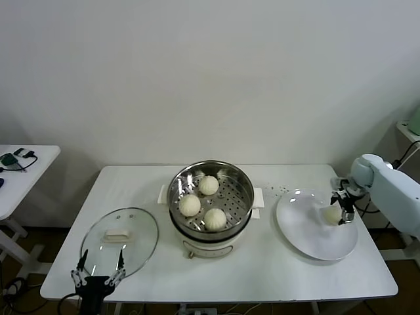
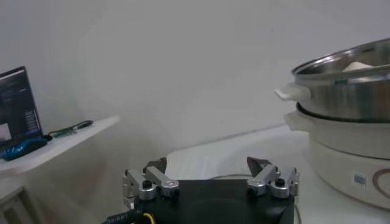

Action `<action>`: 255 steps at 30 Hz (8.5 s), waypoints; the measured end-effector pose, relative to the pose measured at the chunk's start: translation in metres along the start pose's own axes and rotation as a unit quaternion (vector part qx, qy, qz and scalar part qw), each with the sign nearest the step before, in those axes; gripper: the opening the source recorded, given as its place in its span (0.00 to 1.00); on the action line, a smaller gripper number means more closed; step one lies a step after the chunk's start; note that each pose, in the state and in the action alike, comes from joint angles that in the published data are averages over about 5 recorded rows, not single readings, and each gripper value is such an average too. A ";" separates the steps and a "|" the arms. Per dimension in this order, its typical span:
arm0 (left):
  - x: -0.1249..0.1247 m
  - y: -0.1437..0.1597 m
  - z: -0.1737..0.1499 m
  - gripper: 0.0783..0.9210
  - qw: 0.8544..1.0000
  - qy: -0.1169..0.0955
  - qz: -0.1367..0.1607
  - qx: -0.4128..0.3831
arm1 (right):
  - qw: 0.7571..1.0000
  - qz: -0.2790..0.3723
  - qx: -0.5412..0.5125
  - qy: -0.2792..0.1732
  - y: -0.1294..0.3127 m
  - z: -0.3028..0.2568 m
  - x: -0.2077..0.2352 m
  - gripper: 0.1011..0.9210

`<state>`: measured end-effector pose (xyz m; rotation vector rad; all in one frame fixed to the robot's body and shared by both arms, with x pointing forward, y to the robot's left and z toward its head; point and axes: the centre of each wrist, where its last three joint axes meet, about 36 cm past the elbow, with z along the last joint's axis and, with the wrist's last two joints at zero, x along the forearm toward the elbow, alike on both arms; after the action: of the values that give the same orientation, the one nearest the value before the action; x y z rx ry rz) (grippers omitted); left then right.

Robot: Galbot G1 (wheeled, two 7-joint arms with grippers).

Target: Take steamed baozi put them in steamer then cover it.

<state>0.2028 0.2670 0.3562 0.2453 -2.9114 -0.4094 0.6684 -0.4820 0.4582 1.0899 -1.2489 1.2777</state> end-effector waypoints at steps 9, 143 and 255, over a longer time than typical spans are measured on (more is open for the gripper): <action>0.000 -0.001 0.001 0.88 1.000 0.000 0.001 -0.001 | 1.000 -0.004 0.001 0.003 -0.001 0.001 -0.006 0.79; 0.006 -0.011 -0.035 0.88 0.997 -0.042 0.033 -0.056 | 0.732 0.303 -0.172 -0.586 0.107 -0.171 0.052 0.88; -0.117 0.033 -0.094 0.09 0.747 -0.087 -0.123 -0.648 | 0.666 0.383 -0.420 -0.482 0.279 -0.055 -0.122 0.88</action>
<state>0.3318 0.2959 0.4351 0.3377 -1.9901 -2.3493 0.4046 -0.4253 0.3070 0.4411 -2.9475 0.3304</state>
